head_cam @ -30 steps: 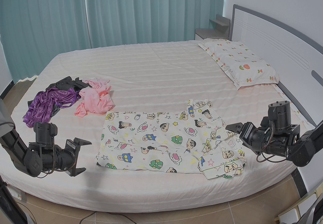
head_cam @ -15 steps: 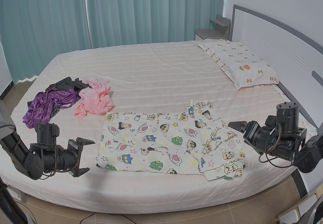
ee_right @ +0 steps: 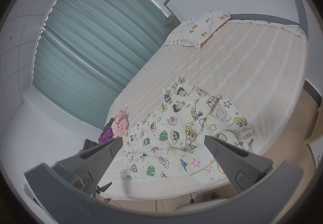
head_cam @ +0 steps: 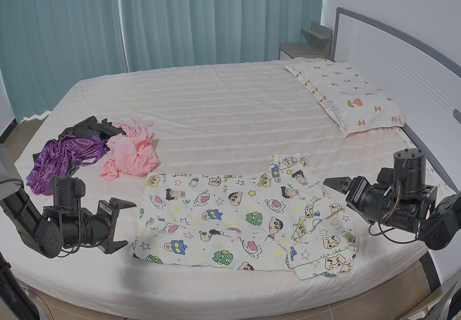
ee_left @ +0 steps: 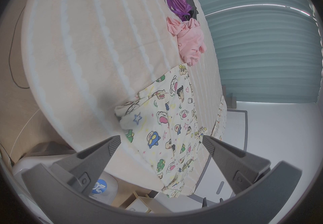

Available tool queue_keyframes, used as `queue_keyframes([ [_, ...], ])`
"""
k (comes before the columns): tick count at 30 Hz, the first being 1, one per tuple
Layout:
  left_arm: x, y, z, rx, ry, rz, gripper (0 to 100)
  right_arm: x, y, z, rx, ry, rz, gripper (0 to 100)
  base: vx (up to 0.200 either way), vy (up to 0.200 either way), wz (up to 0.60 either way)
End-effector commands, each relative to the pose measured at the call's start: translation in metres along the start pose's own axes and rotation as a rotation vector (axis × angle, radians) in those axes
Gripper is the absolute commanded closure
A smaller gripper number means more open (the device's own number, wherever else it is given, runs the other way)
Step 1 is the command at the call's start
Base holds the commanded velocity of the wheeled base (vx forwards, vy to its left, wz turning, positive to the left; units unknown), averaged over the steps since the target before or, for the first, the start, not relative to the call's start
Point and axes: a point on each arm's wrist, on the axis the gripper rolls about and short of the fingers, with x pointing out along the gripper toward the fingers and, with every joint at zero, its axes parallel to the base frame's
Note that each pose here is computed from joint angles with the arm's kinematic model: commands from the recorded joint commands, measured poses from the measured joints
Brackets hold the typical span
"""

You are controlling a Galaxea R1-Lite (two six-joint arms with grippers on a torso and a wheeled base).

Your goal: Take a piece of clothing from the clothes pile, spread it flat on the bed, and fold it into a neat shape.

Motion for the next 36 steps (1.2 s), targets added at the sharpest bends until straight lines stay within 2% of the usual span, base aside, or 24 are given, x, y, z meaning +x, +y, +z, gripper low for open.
queue_keyframes([
  [1, 0.001, -0.001, 0.000, -0.002, 0.001, -0.002, 0, 0.001, 0.000, -0.001, -0.001, 0.006, -0.003, 0, 0.000, 0.000, 0.00],
  [7, 0.001, -0.001, 0.000, -0.003, 0.003, -0.002, 0, 0.002, -0.001, -0.002, -0.002, 0.008, -0.005, 0, 0.000, 0.000, 0.00],
  [16, 0.001, -0.001, -0.001, 0.003, 0.004, 0.000, 0, 0.002, -0.001, -0.003, -0.004, 0.014, -0.006, 0, 0.000, -0.200, 0.00],
  [19, 0.000, 0.000, -0.002, 0.010, 0.006, 0.000, 0, 0.002, -0.001, -0.003, -0.005, 0.017, -0.005, 0, 0.000, 0.000, 0.00],
  [24, -0.002, -0.002, -0.008, 0.096, 0.017, -0.013, 0, 0.002, -0.001, -0.004, -0.006, 0.020, -0.004, 0, 0.000, 0.000, 0.00],
  [27, 0.003, 0.002, -0.007, 0.317, 0.015, -0.009, 0, 0.000, -0.001, -0.013, -0.021, 0.048, -0.004, 0, 0.000, 0.000, 0.00],
  [30, 0.008, 0.006, 0.006, 0.491, -0.014, 0.001, 0, -0.001, 0.000, -0.020, -0.035, 0.077, -0.001, 0, 0.000, 0.000, 0.00],
  [32, 0.009, 0.006, 0.006, 0.501, -0.015, 0.002, 0, -0.001, 0.000, -0.020, -0.035, 0.077, -0.001, 0, 0.000, 0.000, 0.00],
  [33, 0.019, 0.011, 0.012, 0.681, -0.002, 0.031, 0, -0.001, -0.001, -0.021, -0.041, 0.080, -0.004, 0, 0.000, 0.000, 0.00],
  [34, 0.022, 0.012, 0.013, 0.706, 0.001, 0.036, 0, -0.001, -0.001, -0.021, -0.042, 0.079, -0.005, 0, 0.000, 0.000, 0.00],
  [35, 0.030, 0.014, 0.017, 0.778, 0.007, 0.049, 0, -0.001, -0.002, -0.021, -0.042, 0.079, -0.007, 0, 0.000, 0.000, 0.00],
  [36, 0.034, 0.015, 0.018, 0.809, 0.010, 0.053, 0, -0.001, -0.002, -0.021, -0.042, 0.080, -0.008, 0, 0.000, 0.000, 0.00],
])
